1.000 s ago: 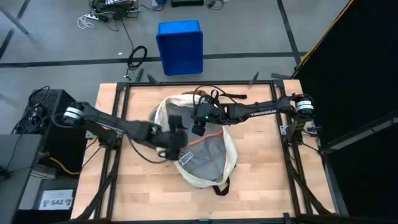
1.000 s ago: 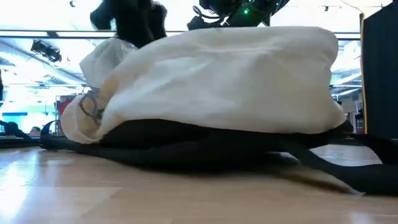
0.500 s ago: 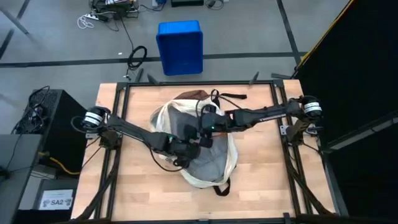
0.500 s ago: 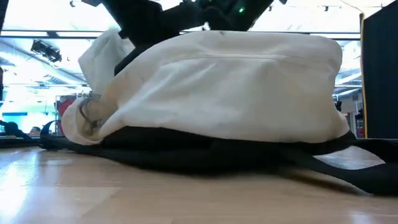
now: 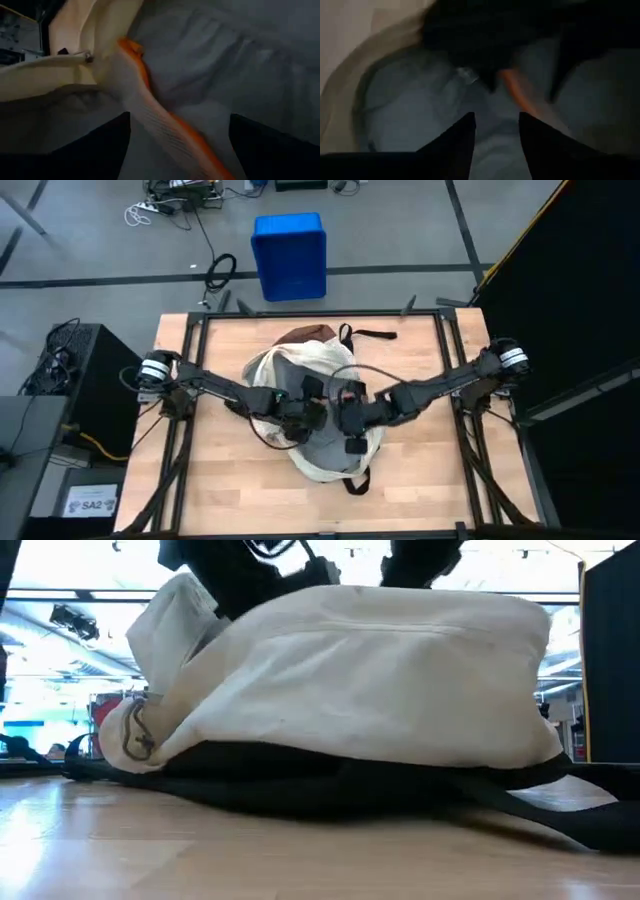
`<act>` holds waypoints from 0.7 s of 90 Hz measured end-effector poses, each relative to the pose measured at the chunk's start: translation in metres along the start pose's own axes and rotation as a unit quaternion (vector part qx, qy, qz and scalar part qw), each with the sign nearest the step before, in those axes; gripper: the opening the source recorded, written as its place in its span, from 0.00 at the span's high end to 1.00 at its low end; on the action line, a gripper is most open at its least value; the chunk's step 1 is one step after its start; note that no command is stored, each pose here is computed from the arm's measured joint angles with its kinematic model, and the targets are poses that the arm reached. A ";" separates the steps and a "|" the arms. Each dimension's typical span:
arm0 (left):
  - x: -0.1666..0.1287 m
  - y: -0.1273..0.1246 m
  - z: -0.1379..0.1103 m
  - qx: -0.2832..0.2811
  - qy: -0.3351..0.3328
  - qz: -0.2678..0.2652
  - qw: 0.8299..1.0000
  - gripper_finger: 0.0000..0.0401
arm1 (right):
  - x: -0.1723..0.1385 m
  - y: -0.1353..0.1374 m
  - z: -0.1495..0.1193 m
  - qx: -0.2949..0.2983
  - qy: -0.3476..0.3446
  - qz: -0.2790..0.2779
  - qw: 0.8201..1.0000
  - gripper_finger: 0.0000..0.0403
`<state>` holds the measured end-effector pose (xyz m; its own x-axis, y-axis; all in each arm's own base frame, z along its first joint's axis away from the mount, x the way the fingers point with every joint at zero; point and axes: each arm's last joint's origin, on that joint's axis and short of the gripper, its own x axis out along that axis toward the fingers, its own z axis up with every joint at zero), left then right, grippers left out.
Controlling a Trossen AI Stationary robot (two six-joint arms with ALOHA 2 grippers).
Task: Unpack backpack
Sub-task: Remove the zip bag from the white backpack
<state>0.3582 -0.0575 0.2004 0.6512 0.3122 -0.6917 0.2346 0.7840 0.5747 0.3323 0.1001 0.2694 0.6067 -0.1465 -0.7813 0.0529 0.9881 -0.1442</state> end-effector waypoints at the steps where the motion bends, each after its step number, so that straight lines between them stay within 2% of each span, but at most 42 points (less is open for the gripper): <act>1: 0.001 0.000 0.000 0.001 0.001 -0.001 1.000 0.25 | 0.000 0.001 -0.001 0.001 0.003 0.000 1.000 0.70; 33: 0.028 0.003 -0.009 0.030 0.014 -0.016 0.999 0.25 | 0.033 0.049 -0.027 0.001 0.081 0.016 0.997 0.75; 52: 0.044 0.014 -0.022 0.010 0.041 -0.013 0.999 0.25 | 0.048 0.066 -0.036 0.020 0.098 0.013 0.995 0.75; 63: 0.050 0.022 -0.030 -0.010 0.053 -0.011 0.998 0.25 | 0.068 0.075 -0.043 0.021 0.126 0.048 0.991 0.75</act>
<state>0.3747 -0.0089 0.1652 0.5652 0.3491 -0.7475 0.2326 0.8019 0.5504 0.3431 0.1621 0.1798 0.3943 -0.0535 -0.9174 0.0412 0.9983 -0.0406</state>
